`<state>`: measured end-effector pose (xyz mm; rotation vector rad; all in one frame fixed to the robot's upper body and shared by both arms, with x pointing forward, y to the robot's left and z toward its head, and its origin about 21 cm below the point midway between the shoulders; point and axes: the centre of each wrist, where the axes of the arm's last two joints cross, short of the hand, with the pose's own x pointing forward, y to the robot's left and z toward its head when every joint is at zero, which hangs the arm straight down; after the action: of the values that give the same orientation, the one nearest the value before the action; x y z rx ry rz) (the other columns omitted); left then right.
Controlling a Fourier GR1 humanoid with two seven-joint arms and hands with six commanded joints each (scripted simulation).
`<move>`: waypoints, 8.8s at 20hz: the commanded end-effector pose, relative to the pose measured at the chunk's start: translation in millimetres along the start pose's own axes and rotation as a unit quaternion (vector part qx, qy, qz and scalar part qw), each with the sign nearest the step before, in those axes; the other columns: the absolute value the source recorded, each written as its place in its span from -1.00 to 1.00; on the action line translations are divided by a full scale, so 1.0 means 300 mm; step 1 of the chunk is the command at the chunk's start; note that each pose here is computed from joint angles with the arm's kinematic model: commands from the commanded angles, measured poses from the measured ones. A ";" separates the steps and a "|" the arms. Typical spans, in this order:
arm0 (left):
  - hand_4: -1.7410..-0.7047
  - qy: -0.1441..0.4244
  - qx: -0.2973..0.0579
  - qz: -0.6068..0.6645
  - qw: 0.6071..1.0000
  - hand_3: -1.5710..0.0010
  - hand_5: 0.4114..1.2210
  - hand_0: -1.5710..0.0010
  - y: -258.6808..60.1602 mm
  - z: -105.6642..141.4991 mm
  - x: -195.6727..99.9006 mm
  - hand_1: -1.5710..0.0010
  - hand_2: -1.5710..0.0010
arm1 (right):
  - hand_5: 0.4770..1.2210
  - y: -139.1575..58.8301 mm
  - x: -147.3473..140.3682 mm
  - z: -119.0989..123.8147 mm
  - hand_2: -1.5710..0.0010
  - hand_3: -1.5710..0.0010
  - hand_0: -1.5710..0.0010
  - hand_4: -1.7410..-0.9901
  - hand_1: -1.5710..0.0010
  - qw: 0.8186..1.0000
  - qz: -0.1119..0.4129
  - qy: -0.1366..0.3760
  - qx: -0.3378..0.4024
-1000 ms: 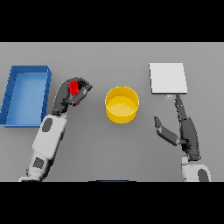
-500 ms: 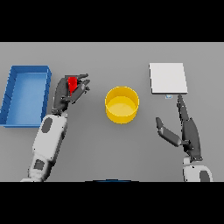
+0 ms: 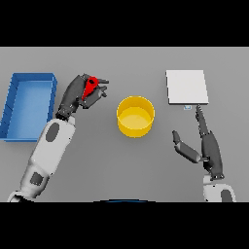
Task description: Pick up the red beaker and tilt it to pour out 1 green nut into yellow bowl. Pick up the yellow bowl and place it on the metallic measuring scale.
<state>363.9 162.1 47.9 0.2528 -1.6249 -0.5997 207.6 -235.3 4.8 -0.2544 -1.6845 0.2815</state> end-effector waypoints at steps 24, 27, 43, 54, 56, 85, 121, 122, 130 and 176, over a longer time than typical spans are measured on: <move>-0.94 -0.086 -0.179 -0.595 0.779 -0.70 0.99 -1.00 -0.127 -0.141 0.282 -1.00 -1.00 | -0.48 0.012 0.011 0.003 1.00 1.00 1.00 0.19 1.00 0.999 -0.039 0.002 -0.005; -0.96 -0.116 -0.211 -0.645 0.726 -0.85 0.99 -1.00 -0.156 -0.150 0.320 -1.00 -1.00 | -0.53 0.018 0.014 0.003 1.00 1.00 1.00 0.19 1.00 0.998 -0.056 0.008 -0.009; -0.99 -0.150 -0.245 -0.826 0.486 -1.00 1.00 -1.00 -0.252 -0.204 0.387 -1.00 -1.00 | -0.72 0.029 0.004 0.001 1.00 1.00 1.00 0.37 1.00 0.999 -0.023 0.014 -0.026; -0.98 -0.185 -0.227 -0.862 0.413 -1.00 1.00 -1.00 -0.174 -0.268 0.544 -1.00 -1.00 | -0.69 0.051 0.002 -0.007 1.00 1.00 1.00 0.42 1.00 1.000 -0.011 0.005 -0.025; -0.87 -0.172 -0.190 -0.865 0.430 -0.92 1.00 -1.00 -0.094 -0.305 0.617 -1.00 -0.78 | -0.69 0.046 0.004 -0.008 1.00 1.00 1.00 0.44 1.00 1.000 -0.012 0.001 -0.023; -1.00 0.246 0.228 -0.189 0.923 -0.85 1.00 -1.00 0.631 0.050 0.032 -1.00 -1.00 | -0.51 0.015 -0.006 -0.028 1.00 1.00 1.00 0.41 1.00 1.000 -0.012 -0.011 0.018; 0.84 0.290 0.093 -0.136 0.943 0.99 -0.28 0.98 0.526 0.197 -0.081 0.99 0.99 | -0.38 0.006 0.073 -0.120 1.00 1.00 1.00 0.35 1.00 0.982 0.110 -0.066 0.141; 0.84 0.290 0.091 -0.135 0.943 0.99 -0.27 0.99 0.519 0.197 -0.076 0.99 0.99 | -0.40 0.006 0.090 -0.139 1.00 1.00 1.00 0.30 1.00 0.976 0.136 -0.066 0.159; 0.83 0.285 0.087 -0.135 0.945 1.00 -0.24 1.00 0.518 0.191 -0.060 1.00 1.00 | -0.50 0.050 0.189 -0.294 1.00 1.00 1.00 0.26 1.00 0.877 0.359 -0.131 0.290; 0.81 0.284 0.090 -0.142 0.944 1.00 -0.23 1.00 0.547 0.198 -0.054 1.00 1.00 | 0.97 0.229 0.239 -0.479 -0.87 -0.52 -0.94 -0.96 -0.94 0.697 0.485 -0.096 0.519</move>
<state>338.0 321.3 116.2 0.7370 -1.0837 -0.5295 341.2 -141.8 67.5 -0.2263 -1.1761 2.0339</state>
